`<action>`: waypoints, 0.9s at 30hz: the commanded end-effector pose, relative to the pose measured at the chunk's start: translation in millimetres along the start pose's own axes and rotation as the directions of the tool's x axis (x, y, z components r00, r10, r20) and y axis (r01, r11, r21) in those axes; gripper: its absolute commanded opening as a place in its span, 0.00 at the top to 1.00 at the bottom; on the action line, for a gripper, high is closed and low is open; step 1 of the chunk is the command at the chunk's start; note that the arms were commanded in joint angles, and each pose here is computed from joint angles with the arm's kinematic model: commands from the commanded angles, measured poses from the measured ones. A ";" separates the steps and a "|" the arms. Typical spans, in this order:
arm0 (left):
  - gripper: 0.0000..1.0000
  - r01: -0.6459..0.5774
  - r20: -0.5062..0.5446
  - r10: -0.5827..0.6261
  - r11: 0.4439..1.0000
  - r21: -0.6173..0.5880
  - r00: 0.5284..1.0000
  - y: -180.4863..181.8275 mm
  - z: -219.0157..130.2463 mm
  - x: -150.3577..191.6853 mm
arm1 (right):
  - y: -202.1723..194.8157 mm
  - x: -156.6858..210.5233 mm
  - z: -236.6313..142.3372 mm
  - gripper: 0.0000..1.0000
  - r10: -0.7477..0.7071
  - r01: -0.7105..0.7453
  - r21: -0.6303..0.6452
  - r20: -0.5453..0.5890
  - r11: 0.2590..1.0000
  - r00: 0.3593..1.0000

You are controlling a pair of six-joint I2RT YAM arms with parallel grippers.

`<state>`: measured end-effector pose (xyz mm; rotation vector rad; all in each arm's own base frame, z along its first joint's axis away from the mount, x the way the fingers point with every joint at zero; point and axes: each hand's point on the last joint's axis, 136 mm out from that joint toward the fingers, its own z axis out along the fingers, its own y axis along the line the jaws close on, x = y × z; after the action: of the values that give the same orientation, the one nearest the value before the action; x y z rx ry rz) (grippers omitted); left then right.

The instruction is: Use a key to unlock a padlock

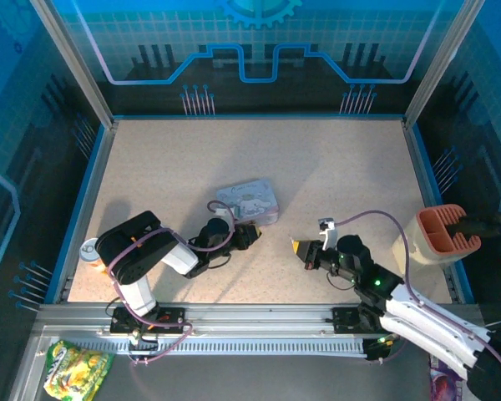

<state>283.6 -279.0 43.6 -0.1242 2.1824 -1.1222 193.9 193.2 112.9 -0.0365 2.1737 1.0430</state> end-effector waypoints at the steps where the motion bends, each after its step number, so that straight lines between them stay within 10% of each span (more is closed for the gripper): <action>1: 0.88 0.051 0.004 -0.052 0.990 0.130 0.999 -27.0 -0.7 -8.2 | 0.9 12.6 7.9 1.00 0.132 -0.142 -0.071 -0.128 0.987 0.983; 27: 0.90 0.218 -0.064 -0.209 0.944 0.247 0.976 -53.7 -4.3 -10.2 | 12.2 5.4 53.9 1.00 0.248 -0.330 -0.219 -0.334 0.918 0.910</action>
<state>277.8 -297.3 62.3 -0.2668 2.1469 -1.4144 207.8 232.8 72.7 0.0638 2.4198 1.5116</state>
